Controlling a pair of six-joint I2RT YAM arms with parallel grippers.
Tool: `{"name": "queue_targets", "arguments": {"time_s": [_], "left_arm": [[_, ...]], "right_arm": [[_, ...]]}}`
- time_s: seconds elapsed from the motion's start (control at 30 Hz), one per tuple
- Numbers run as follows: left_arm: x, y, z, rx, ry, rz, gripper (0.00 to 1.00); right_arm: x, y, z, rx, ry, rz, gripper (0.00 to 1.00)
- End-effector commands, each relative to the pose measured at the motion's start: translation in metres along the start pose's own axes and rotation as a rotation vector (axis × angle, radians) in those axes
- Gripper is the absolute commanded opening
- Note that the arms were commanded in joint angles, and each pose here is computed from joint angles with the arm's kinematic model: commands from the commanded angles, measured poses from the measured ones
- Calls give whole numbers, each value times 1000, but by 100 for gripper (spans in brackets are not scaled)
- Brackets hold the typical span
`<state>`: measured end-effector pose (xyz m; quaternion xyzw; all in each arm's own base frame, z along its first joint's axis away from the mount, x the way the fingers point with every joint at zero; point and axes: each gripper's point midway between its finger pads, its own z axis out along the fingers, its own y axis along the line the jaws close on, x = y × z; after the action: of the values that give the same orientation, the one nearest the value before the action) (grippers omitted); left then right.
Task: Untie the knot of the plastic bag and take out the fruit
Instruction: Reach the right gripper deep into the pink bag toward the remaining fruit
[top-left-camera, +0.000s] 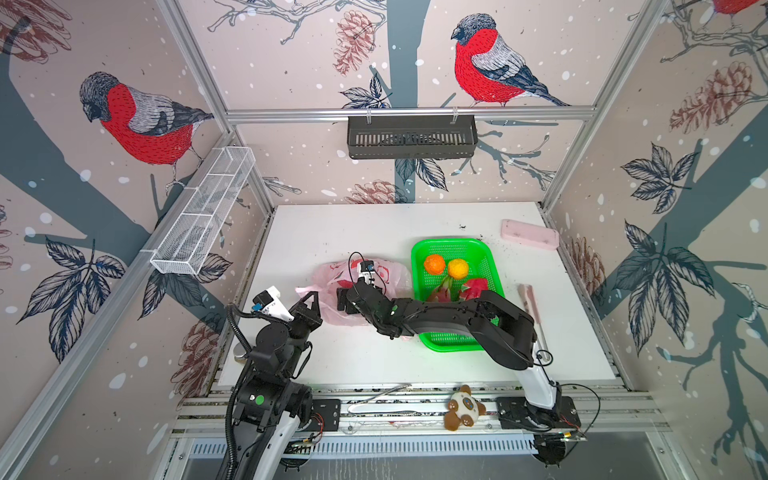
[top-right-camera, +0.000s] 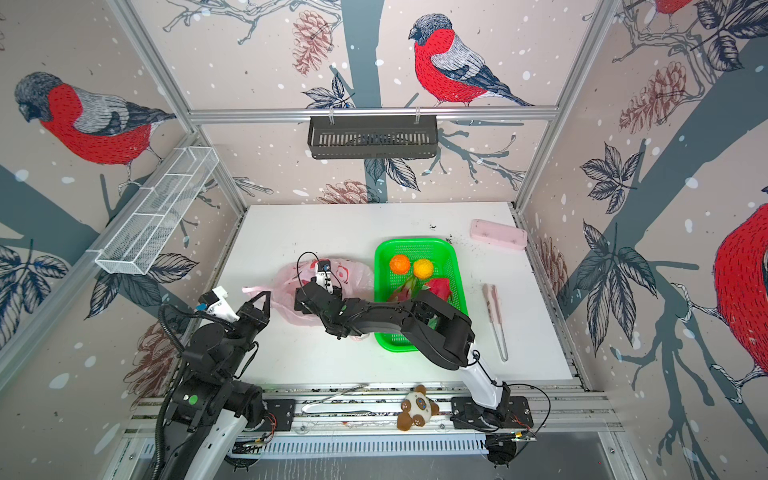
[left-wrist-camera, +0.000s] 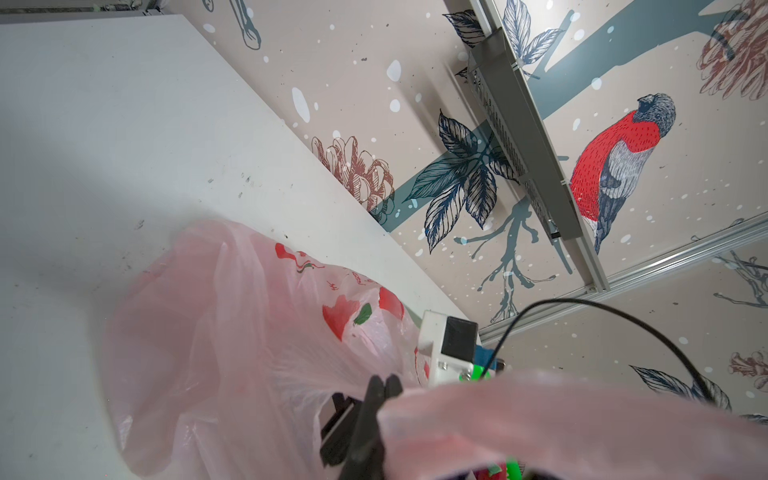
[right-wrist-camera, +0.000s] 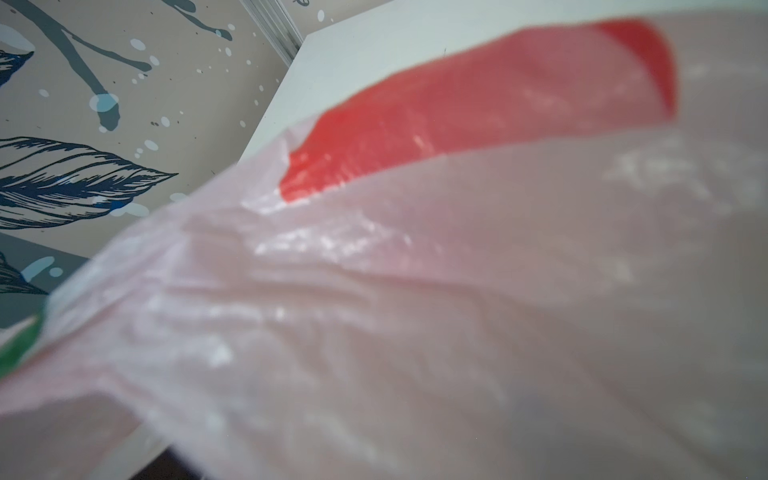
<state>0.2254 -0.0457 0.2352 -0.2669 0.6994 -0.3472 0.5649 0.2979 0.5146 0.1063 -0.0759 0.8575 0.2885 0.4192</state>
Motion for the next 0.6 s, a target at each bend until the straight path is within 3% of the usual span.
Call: {"name": "queue_targets", "arguments": {"time_s": [0.0, 0.17, 0.57], "left_arm": [[1, -2, -4, 13, 8, -9, 0], [10, 2, -7, 16, 39, -4, 0], [26, -1, -9, 63, 114, -28, 0]], "right_arm": [[-5, -6, 11, 34, -18, -114, 94], [-7, -9, 21, 42, -40, -165, 94], [-4, -9, 39, 37, -80, -152, 99]]}}
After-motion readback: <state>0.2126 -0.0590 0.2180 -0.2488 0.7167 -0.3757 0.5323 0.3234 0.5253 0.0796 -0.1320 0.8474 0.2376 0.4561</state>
